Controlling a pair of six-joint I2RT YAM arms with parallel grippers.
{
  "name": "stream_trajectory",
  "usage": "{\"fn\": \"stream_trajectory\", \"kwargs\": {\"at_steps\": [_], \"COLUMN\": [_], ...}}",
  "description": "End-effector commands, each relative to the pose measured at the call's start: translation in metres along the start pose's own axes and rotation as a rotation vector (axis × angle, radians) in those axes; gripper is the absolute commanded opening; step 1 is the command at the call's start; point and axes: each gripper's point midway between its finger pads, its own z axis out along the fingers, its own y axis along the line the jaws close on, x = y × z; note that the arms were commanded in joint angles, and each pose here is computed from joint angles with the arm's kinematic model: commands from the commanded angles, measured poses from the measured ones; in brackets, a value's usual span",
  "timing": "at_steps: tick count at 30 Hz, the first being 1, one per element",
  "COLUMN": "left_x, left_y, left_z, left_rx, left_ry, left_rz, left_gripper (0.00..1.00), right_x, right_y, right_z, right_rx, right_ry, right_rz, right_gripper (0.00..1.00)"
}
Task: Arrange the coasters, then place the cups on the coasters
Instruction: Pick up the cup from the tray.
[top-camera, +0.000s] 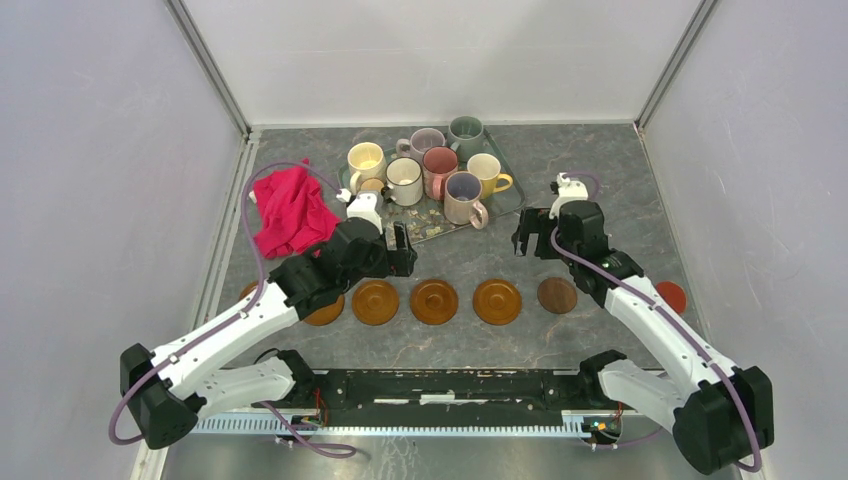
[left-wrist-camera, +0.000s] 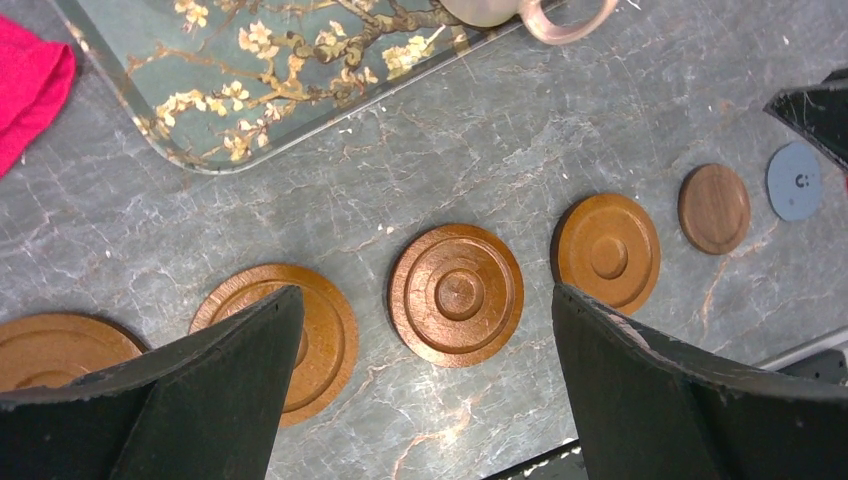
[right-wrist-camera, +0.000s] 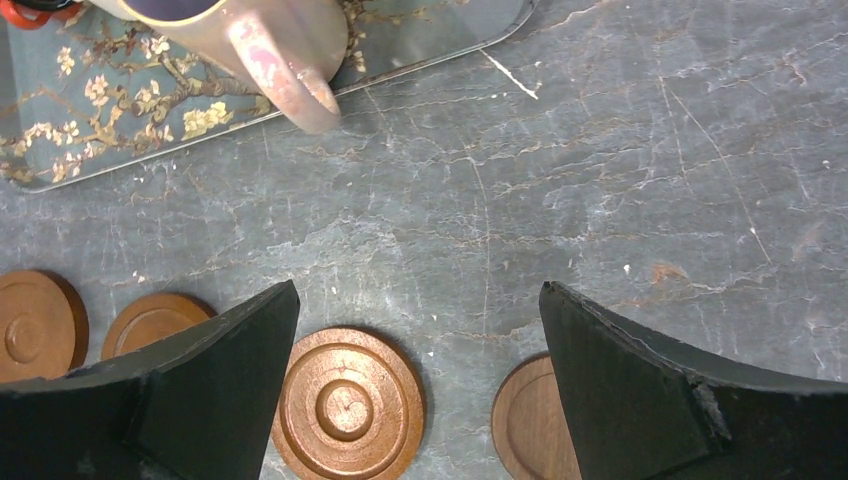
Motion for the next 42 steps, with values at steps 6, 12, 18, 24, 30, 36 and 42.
{"fn": "stream_trajectory", "kwargs": {"at_steps": [6,12,18,24,30,36,42], "left_x": [0.004,-0.003,-0.011,-0.02,-0.036,-0.04,-0.038], "left_y": [0.008,0.0,0.005,0.02,0.031,0.037,0.04], "left_z": [0.009,0.02,0.023,0.007,-0.021,-0.038,-0.041], "left_rx": [-0.068,-0.073,-0.113,-0.14,-0.141,-0.131,-0.134], "left_ry": [-0.02,-0.019,-0.061,-0.109,-0.171,-0.203,-0.201], "left_rz": [-0.134,-0.148,-0.149,-0.15,-0.146,-0.155,-0.16], "left_gripper": [1.0,1.0,1.0,1.0,1.0,1.0,1.0], "right_x": [-0.004,-0.016,-0.02,-0.038,-0.041,-0.036,-0.037], "right_y": [0.03,0.05,0.077,0.096,0.117,0.137,0.15], "right_z": [0.003,0.015,0.034,0.066,0.094,0.113,0.112], "right_rx": [-0.104,-0.143,-0.239,-0.224,-0.216,-0.19,-0.161], "right_ry": [-0.02,-0.029,-0.05,-0.05,-0.023,0.007,0.017], "right_rz": [-0.058,-0.113,-0.185,-0.272,-0.338,-0.371,-0.378], "right_gripper": [0.98,0.98,0.98,0.98,0.98,0.98,0.98]}}
